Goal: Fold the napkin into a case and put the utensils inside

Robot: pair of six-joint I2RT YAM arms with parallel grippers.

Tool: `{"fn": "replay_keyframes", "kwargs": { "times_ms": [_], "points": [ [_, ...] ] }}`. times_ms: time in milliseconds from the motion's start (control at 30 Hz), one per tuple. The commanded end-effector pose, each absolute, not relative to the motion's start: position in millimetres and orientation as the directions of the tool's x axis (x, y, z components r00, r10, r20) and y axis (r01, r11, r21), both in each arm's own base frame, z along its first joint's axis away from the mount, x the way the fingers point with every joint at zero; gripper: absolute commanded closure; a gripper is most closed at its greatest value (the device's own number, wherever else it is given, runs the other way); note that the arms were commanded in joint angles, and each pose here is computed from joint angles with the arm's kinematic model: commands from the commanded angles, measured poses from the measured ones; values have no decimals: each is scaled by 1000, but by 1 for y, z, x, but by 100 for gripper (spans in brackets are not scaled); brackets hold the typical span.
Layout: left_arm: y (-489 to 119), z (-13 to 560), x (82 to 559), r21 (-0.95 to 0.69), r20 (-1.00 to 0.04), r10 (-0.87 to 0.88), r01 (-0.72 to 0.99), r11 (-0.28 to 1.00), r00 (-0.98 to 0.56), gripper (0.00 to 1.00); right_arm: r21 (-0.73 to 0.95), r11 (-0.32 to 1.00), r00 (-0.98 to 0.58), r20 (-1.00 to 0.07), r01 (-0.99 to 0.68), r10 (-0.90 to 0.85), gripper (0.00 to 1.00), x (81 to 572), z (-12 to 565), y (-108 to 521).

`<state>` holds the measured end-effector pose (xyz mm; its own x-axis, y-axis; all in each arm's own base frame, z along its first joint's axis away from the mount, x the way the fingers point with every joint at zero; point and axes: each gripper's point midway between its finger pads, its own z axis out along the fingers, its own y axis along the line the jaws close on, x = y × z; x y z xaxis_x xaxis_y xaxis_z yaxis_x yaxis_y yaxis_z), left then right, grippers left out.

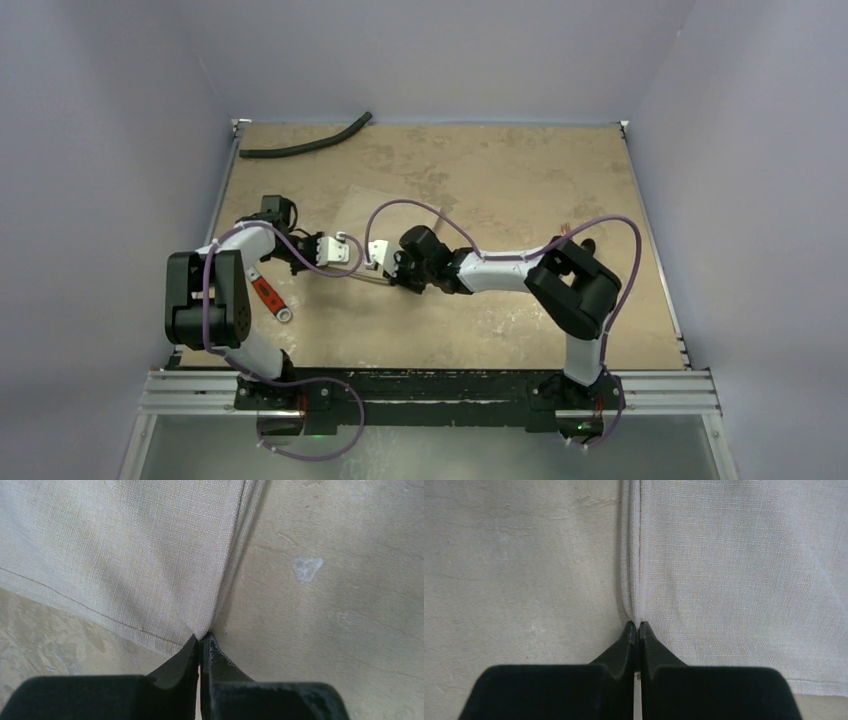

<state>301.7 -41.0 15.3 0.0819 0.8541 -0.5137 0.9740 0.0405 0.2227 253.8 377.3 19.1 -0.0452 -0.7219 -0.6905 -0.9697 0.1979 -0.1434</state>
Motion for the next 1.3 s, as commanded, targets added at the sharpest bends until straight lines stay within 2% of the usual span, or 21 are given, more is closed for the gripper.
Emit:
{"fn": "replay_keyframes", "kwargs": {
  "times_ms": [0, 333, 600, 733, 867, 933, 1000, 1100, 1200, 1267],
  "points": [
    [-29, 25, 300, 167, -511, 860, 980, 110, -10, 100, -60, 263, -167, -634, -963, -755, 100, 231, 7, 349],
    [-42, 92, 296, 187, -574, 819, 974, 128, 3, 100, -92, 484, -206, -824, -870, -528, 100, 273, 106, 359],
    [-46, 129, 273, 205, -579, 815, 972, 118, 23, 100, -71, 544, -219, -866, -836, -449, 100, 270, 148, 345],
    [-51, 138, 234, 124, -588, 809, 988, 96, -5, 100, -19, 521, -257, -854, -853, -452, 100, 243, 145, 338],
    [-52, 146, 182, 48, -573, 819, 998, 50, -14, 100, 96, 409, -291, -846, -907, -447, 100, 176, 156, 345],
    [-56, 165, 174, 99, -580, 814, 989, 107, -30, 100, 156, 331, -298, -846, -931, -441, 100, 133, 177, 354],
    [-64, 198, 168, 234, -587, 808, 965, 115, 46, 100, 205, 273, -305, -862, -940, -406, 100, 103, 210, 358],
    [-84, 251, 165, 341, -644, 756, 929, 143, 119, 100, 232, 273, -311, -903, -934, -296, 100, 97, 265, 351],
    [-98, 281, 175, 291, -715, 695, 935, 204, 71, 100, 247, 293, -316, -924, -924, -217, 100, 108, 286, 346],
    [-101, 267, 189, 208, -729, 685, 954, 217, 4, 100, 247, 364, -341, -914, -898, -220, 100, 148, 270, 338]
  ]
}}
